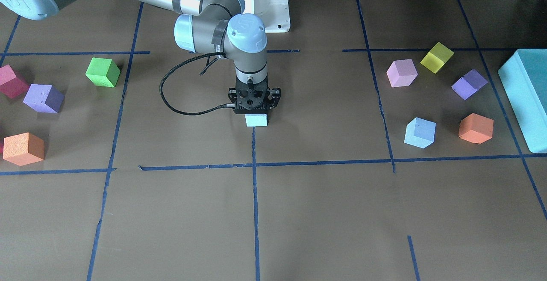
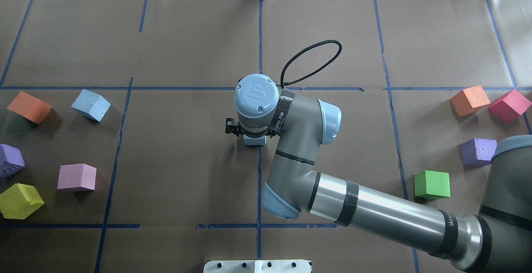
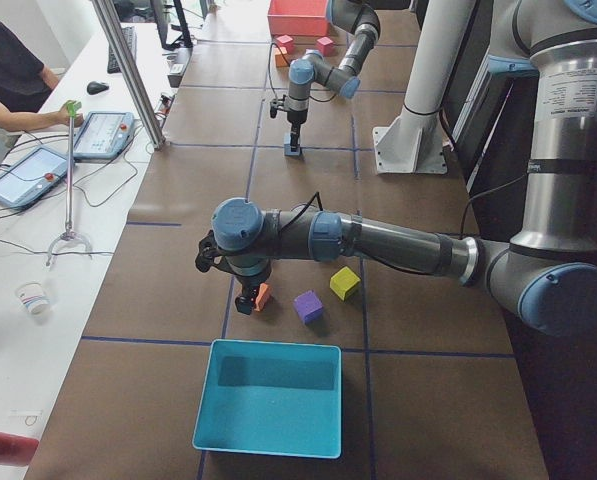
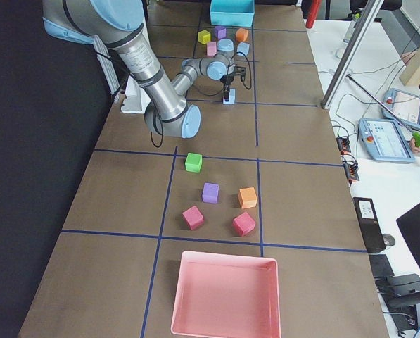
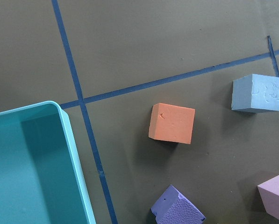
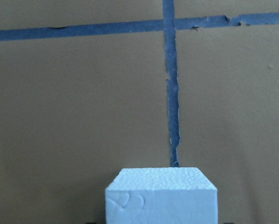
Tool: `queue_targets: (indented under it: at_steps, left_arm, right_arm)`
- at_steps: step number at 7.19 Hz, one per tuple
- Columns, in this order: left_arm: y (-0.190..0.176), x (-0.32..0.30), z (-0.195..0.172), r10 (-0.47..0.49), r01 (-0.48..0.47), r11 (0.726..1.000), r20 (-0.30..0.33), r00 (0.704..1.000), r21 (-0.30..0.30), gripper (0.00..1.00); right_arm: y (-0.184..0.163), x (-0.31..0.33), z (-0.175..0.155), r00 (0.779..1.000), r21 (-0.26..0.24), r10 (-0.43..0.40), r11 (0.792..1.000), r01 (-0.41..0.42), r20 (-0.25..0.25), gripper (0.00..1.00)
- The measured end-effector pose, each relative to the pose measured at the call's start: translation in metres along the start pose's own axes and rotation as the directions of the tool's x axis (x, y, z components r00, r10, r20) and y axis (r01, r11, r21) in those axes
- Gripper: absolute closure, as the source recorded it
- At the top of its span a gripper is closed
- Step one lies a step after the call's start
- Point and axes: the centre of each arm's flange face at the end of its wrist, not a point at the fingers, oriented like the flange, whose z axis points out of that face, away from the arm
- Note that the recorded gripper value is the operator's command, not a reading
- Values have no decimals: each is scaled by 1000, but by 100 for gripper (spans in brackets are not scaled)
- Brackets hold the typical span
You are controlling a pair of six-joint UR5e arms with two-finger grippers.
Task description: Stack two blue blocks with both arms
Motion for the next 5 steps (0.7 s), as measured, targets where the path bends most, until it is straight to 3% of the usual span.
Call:
queue_targets:
  at_steps: [2,4,5]
  left_arm:
    - [-12,28,19,43,-44,999,-43,998,-28,0]
    - [-39,82,57,93,-96,994,-57,994,-60,0]
    - [-53,117,88,120,-121,990,-19,993,-76,0]
  right_arm:
    - [-12,25,-58,997,38,6,999,-9,80,0]
    - [-19,131,-151,982,56,34,997,-45,188,0]
    - [-18,180,-175,977,44,52,997,-62,206,0]
